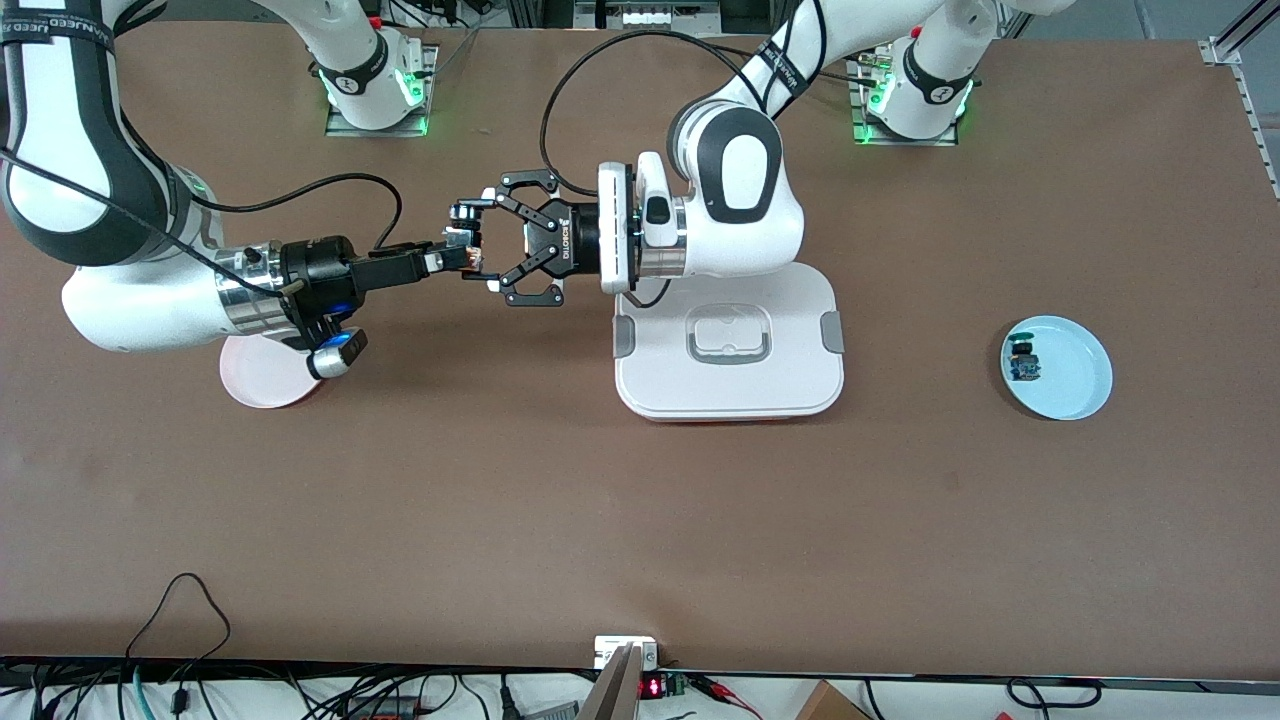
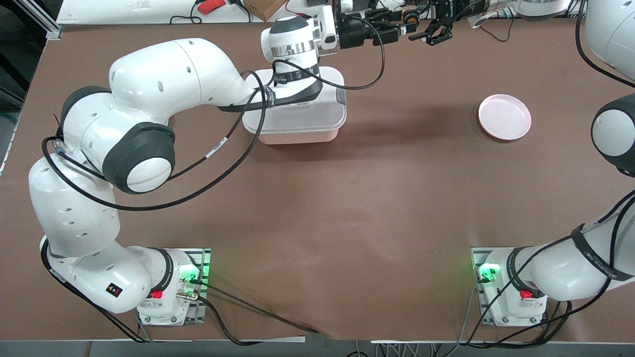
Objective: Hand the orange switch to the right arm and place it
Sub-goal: 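Grasp the orange switch with the right gripper from the left gripper, then open the left gripper and withdraw it while the right gripper moves away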
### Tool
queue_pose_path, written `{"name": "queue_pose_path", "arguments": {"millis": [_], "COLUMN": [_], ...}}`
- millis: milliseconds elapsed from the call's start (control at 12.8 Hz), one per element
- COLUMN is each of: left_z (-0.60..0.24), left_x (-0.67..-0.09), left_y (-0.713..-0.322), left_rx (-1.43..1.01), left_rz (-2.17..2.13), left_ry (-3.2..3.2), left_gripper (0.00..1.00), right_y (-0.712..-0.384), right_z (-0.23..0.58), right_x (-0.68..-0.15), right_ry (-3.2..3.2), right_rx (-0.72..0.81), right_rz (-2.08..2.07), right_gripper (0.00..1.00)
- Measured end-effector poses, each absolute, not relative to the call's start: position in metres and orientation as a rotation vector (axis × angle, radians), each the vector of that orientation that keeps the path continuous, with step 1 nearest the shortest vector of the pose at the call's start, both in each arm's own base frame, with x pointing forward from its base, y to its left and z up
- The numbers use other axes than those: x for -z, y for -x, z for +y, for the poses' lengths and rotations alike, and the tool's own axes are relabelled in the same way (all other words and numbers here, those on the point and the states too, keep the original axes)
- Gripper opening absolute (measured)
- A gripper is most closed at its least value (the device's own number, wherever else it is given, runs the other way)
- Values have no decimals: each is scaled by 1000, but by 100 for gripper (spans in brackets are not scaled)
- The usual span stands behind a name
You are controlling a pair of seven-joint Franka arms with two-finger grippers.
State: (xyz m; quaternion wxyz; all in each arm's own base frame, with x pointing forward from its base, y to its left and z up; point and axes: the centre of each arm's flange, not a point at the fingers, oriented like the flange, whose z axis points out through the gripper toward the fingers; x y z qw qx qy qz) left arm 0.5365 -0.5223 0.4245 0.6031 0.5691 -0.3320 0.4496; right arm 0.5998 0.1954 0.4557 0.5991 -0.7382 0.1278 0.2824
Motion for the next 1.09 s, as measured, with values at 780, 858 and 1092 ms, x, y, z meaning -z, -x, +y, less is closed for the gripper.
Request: {"name": "queue_pose_path", "arguments": {"millis": [780,858,1092], "left_z": [-523,-523,-523], "left_x": [-424,-424,-425], "left_y": [-536,-536,-536], "left_rx": [-1028,-1028,-1029], "left_rz": [-764,-764,-764], "left_ry": [-1322,-1322,-1322], "left_gripper": [74,74,75], "right_y": [-601,-601,-601], "right_z": [195,195,195], "right_x": [-461,-461,-461], "right_ry": [1699,1699,1699], "right_rx": [-635,-634,-633], "right_rz": [282,281,280], "right_gripper": [35,35,35]}}
